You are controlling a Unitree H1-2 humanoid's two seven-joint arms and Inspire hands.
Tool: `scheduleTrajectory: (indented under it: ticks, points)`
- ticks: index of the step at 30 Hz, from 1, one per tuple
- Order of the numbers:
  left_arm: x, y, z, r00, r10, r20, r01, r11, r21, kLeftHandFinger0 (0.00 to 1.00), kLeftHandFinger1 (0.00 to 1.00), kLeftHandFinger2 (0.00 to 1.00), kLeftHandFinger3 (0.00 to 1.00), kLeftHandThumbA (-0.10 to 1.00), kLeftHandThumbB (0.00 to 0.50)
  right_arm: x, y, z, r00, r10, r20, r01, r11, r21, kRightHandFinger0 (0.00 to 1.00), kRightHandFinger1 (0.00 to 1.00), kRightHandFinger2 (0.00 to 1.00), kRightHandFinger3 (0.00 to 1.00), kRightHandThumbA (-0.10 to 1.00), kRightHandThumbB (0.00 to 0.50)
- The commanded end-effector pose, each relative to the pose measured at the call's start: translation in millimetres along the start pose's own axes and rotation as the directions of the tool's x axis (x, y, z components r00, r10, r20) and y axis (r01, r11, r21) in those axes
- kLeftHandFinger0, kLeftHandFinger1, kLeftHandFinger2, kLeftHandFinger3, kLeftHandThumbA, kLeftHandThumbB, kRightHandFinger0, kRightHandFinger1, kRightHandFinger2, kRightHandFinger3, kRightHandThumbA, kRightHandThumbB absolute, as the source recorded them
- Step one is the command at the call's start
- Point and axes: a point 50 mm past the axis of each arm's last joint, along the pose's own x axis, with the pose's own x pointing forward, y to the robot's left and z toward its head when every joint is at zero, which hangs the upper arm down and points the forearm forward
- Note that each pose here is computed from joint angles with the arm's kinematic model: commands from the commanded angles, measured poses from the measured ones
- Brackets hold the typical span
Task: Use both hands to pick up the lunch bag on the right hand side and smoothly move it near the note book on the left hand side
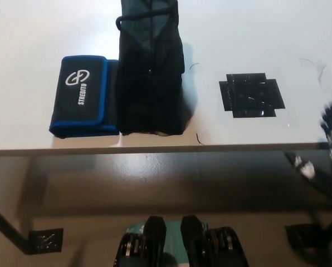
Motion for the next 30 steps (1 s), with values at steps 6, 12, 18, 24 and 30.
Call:
scheduleTrajectory:
  ticks: [6, 12, 18, 24, 30]
  points:
    - [-26.4, 5.9, -33.8, 0.994, 0.099, 0.052, -0.093, 0.991, -0.099, 1.00, 1.00, 1.00, 1.00, 1.00, 0.249, -33.1, -11.6, -17.4, 0.992, -0.123, 0.013, 0.123, 0.992, 0.024, 1.00, 1.00, 1.00, 1.00, 1.00, 0.062]
    - [-29.1, 5.1, -58.4, 0.995, 0.100, -0.018, -0.101, 0.989, -0.108, 1.00, 1.00, 1.00, 1.00, 1.00, 0.152, -40.2, -13.1, -35.9, 0.991, -0.116, -0.060, 0.117, 0.993, 0.006, 1.00, 1.00, 1.00, 1.00, 1.00, 0.074]
    - [-23.4, 8.2, -60.5, 0.996, 0.087, -0.020, -0.088, 0.992, -0.088, 1.00, 1.00, 1.00, 1.00, 1.00, 0.180, -40.2, -12.9, -47.0, 0.989, -0.105, -0.100, 0.105, 0.994, 0.001, 1.00, 1.00, 1.00, 1.00, 1.00, 0.115]
    - [-15.4, 14.2, -57.6, 0.999, 0.041, -0.025, -0.043, 0.996, -0.083, 1.00, 1.00, 1.00, 1.00, 1.00, 0.186, -33.3, -9.8, -45.1, 0.993, -0.085, -0.087, 0.087, 0.996, 0.016, 1.00, 1.00, 1.00, 1.00, 1.00, 0.097]
    - [-9.3, 19.3, -53.8, 0.999, 0.024, -0.036, -0.028, 0.993, -0.115, 1.00, 1.00, 1.00, 1.00, 1.00, 0.224, -36.2, -6.6, -38.3, 0.996, -0.058, -0.062, 0.063, 0.995, 0.078, 1.00, 1.00, 1.00, 1.00, 1.00, 0.120]
